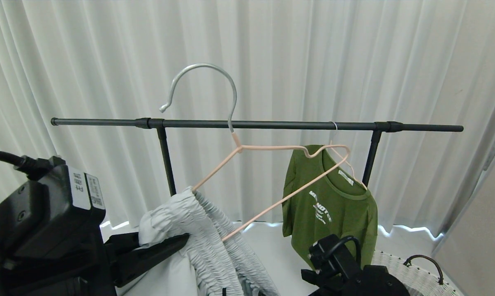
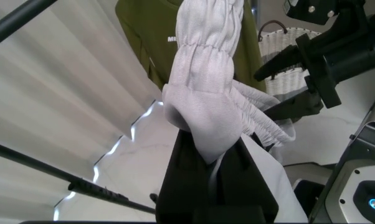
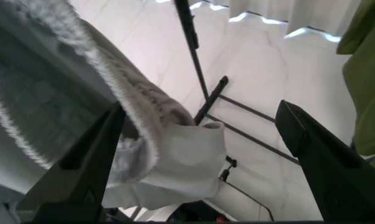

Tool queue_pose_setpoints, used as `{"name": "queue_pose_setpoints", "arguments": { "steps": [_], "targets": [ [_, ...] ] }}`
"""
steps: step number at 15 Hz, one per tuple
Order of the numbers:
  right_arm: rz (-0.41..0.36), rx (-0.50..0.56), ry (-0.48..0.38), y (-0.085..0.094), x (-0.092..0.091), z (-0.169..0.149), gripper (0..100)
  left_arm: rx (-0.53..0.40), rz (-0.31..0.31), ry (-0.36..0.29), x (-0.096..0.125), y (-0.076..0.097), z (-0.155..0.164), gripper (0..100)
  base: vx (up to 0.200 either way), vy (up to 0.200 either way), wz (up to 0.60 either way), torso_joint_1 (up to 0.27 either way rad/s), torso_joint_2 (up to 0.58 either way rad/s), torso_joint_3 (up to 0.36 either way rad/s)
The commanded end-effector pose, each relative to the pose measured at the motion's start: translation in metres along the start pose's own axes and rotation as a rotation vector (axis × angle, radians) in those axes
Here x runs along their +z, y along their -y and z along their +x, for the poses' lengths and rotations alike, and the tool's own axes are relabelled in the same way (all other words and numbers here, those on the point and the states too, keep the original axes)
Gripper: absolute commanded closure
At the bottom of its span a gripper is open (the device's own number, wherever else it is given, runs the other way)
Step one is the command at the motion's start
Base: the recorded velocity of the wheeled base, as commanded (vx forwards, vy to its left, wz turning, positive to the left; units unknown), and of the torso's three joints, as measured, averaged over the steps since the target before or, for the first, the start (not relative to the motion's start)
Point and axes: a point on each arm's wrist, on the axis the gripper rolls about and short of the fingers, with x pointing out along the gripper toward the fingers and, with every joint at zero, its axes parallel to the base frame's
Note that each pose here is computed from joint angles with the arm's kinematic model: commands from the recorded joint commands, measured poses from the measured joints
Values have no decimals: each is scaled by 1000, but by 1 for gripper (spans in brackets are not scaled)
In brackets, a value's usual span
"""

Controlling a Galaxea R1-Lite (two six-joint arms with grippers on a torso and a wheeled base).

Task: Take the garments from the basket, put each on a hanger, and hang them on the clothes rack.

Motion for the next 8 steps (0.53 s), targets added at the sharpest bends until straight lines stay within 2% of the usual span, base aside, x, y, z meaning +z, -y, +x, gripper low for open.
{"name": "queue_pose_setpoints", "arguments": {
  "steps": [1, 3, 4, 8],
  "targets": [
    [-3, -10, -6, 2, -2, 0, 0, 1, 1, -2, -1, 0, 0, 100, 0, 0, 0, 0, 0, 0],
    [-10, -23, -18, 7, -6, -4, 0, 2, 3, 3, 0, 0, -1, 100, 0, 0, 0, 0, 0, 0],
    [-12, -36, -24, 9, -8, -6, 100, 2, 3, 3, 0, 0, -1, 100, 0, 0, 0, 0, 0, 0],
    [-2, -68, -2, 15, -4, -7, 100, 2, 4, 1, -1, 0, -1, 100, 0, 0, 0, 0, 0, 0]
  ]
}}
